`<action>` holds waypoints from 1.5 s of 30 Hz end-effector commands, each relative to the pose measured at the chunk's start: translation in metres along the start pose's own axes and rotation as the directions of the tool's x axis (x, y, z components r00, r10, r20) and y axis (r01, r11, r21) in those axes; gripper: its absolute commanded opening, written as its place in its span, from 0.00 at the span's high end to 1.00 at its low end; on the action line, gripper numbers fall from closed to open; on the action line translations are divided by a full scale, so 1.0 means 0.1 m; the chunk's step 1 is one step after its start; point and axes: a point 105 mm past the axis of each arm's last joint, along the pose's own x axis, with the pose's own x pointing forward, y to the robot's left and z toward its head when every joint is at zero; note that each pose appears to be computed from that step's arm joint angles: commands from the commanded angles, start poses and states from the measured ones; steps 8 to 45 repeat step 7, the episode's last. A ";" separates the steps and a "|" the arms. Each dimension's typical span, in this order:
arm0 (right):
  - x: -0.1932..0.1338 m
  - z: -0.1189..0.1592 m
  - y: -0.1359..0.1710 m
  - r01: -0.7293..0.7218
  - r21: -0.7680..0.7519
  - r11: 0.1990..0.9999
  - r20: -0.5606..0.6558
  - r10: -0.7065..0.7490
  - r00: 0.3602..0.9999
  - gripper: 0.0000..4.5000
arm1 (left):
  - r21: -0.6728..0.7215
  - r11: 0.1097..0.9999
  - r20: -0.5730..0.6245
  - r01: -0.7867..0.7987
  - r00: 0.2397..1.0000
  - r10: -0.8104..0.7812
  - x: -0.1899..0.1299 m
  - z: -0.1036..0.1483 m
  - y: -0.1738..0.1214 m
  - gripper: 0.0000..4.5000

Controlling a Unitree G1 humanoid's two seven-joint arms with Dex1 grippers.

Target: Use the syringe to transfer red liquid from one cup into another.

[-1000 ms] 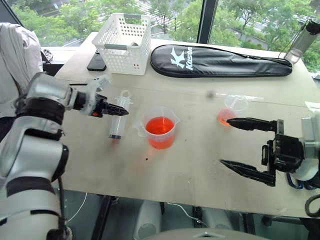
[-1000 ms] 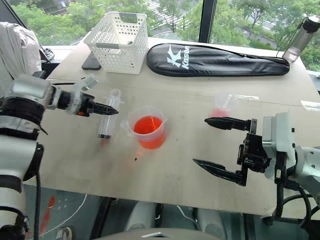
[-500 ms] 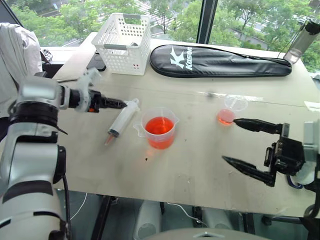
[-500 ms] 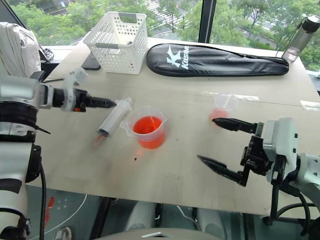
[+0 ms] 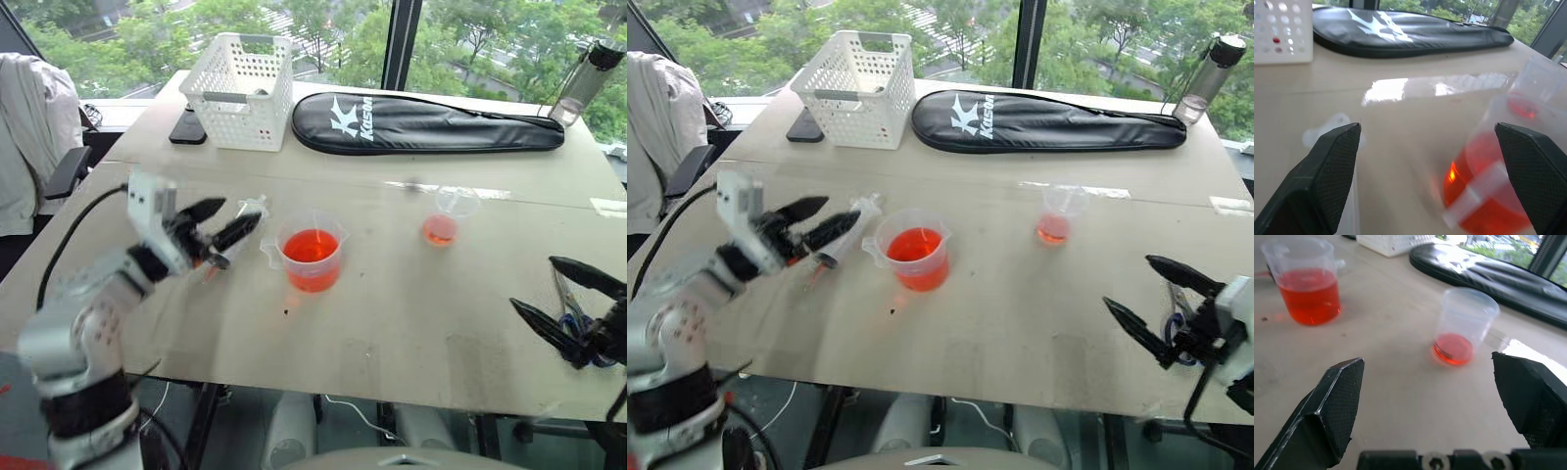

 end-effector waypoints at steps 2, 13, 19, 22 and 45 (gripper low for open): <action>-0.31 -0.14 -0.10 0.031 -0.053 0.998 -0.112 -0.037 0.993 0.00 | 0.054 0.995 -0.085 0.084 0.993 -0.080 -0.35 -0.22 -0.19 0.01; -0.49 -0.26 -0.10 0.037 -0.033 0.999 -0.167 -0.042 0.985 0.00 | 0.031 0.990 -0.134 0.136 0.982 -0.131 -0.43 -0.44 -0.31 0.01; -0.49 -0.26 -0.10 0.037 -0.033 0.999 -0.167 -0.042 0.985 0.00 | 0.031 0.990 -0.134 0.136 0.982 -0.131 -0.43 -0.44 -0.31 0.01; -0.49 -0.26 -0.10 0.037 -0.033 0.999 -0.167 -0.042 0.985 0.00 | 0.031 0.990 -0.134 0.136 0.982 -0.131 -0.43 -0.44 -0.31 0.01; -0.49 -0.26 -0.10 0.037 -0.033 0.999 -0.167 -0.042 0.985 0.00 | 0.031 0.990 -0.134 0.136 0.982 -0.131 -0.43 -0.44 -0.31 0.01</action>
